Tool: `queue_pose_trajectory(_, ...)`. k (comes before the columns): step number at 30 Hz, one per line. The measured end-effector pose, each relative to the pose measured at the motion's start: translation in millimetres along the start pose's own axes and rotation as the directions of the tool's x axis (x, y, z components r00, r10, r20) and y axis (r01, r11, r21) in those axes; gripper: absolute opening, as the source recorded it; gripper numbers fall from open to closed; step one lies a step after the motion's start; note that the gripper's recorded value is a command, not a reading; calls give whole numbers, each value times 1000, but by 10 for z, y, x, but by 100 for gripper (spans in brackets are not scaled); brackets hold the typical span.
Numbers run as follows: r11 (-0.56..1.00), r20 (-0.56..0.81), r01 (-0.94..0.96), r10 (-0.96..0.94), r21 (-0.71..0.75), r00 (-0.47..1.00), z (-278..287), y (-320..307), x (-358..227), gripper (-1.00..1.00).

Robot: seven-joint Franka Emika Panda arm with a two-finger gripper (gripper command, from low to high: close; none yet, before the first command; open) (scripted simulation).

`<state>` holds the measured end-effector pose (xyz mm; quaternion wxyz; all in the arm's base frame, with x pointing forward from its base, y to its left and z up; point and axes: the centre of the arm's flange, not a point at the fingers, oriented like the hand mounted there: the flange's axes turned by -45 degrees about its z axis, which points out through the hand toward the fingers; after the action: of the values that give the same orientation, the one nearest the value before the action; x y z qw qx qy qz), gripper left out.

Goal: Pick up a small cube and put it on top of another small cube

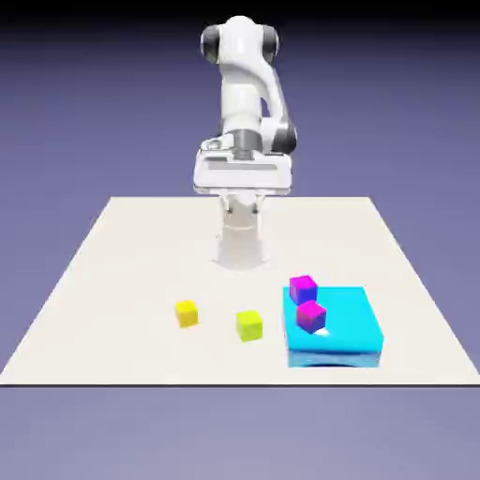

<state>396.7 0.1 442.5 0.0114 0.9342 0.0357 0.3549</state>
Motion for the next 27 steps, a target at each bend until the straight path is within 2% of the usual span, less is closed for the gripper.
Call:
queue_pose_trajectory(4, 997, 234, 72, -73, 13, 969, 528, 154, -237, 0)
queue_pose_trajectory(8, 989, 456, 136, -143, 49, 879, 1003, 329, -566, 0)
queue_pose_trajectory(16, 963, 803, 209, -258, 170, 537, 1718, 771, -1435, 0)
queue_pose_trajectory(20, 946, 902, 212, -303, 246, 306, 1935, 1003, -1921, 0)
queue_pose_trajectory(22, 946, 903, 212, -304, 247, 305, 1935, 1004, -1924, 0)
queue_pose_trajectory(26, 946, 903, 212, -303, 246, 304, 2222, 1048, -2431, 0)
queue_pose_trajectory(27, 946, 903, 212, -304, 247, 305, 2261, 1053, -2520, -100)
